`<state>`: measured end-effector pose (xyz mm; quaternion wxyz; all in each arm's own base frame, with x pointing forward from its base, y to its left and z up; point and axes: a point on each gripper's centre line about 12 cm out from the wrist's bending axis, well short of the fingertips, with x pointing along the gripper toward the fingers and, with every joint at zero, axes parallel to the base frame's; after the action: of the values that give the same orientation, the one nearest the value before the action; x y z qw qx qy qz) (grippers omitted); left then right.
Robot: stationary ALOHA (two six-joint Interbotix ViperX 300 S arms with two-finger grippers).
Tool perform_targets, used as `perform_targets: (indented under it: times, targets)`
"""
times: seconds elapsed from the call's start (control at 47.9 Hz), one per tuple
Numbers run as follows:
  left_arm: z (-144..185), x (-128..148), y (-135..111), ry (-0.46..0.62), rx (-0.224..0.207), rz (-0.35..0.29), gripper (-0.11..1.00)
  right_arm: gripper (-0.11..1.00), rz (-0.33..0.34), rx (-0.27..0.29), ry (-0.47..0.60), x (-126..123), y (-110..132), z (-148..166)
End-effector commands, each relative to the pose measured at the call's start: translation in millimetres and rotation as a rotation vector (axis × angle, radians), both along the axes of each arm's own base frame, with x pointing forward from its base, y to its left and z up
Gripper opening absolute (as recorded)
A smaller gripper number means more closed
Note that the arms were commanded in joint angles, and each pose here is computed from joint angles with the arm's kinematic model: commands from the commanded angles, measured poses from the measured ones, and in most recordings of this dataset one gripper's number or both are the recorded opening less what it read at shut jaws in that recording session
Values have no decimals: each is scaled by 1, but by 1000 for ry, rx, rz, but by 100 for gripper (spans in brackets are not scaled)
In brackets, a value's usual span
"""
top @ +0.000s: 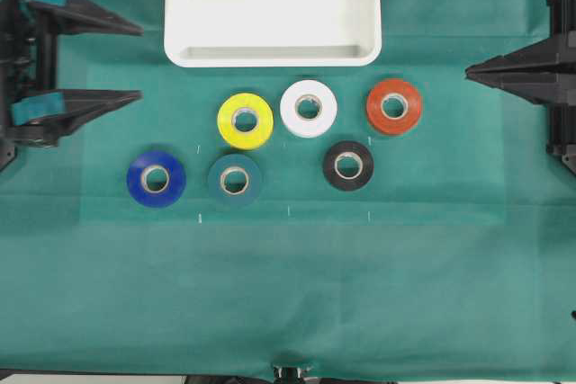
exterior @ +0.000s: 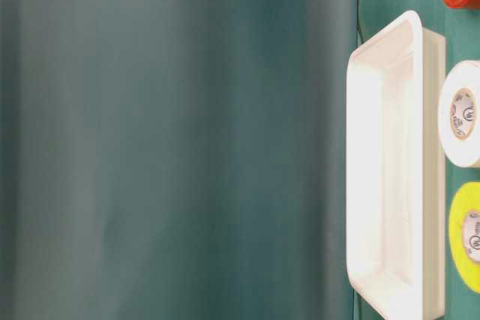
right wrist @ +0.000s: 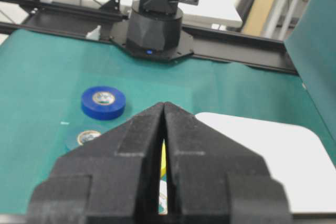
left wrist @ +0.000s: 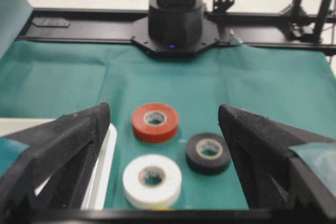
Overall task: Pick up the tape from a random location and place it into the white case.
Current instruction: 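Move the open left gripper over the black tape roll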
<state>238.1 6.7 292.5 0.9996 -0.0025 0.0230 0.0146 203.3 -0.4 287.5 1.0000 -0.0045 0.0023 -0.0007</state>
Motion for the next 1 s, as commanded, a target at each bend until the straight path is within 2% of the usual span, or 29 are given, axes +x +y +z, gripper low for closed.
perform_targets:
  times: [0.0, 0.543, 0.794, 0.982]
  targets:
    - [17, 20, 2, -37, 3, 5, 98, 0, 0, -2, -25, 3, 0, 11]
    - [44, 157, 4, 5, 9, 0, 98, 0, 0, -5, -14, 4, 0, 8]
    - [55, 201, 3, 55, 8, -6, 98, 0, 0, -5, -12, 4, 0, 7]
    - [54, 219, 3, 89, 7, -8, 98, 0, 0, -9, -14, 4, 0, 8]
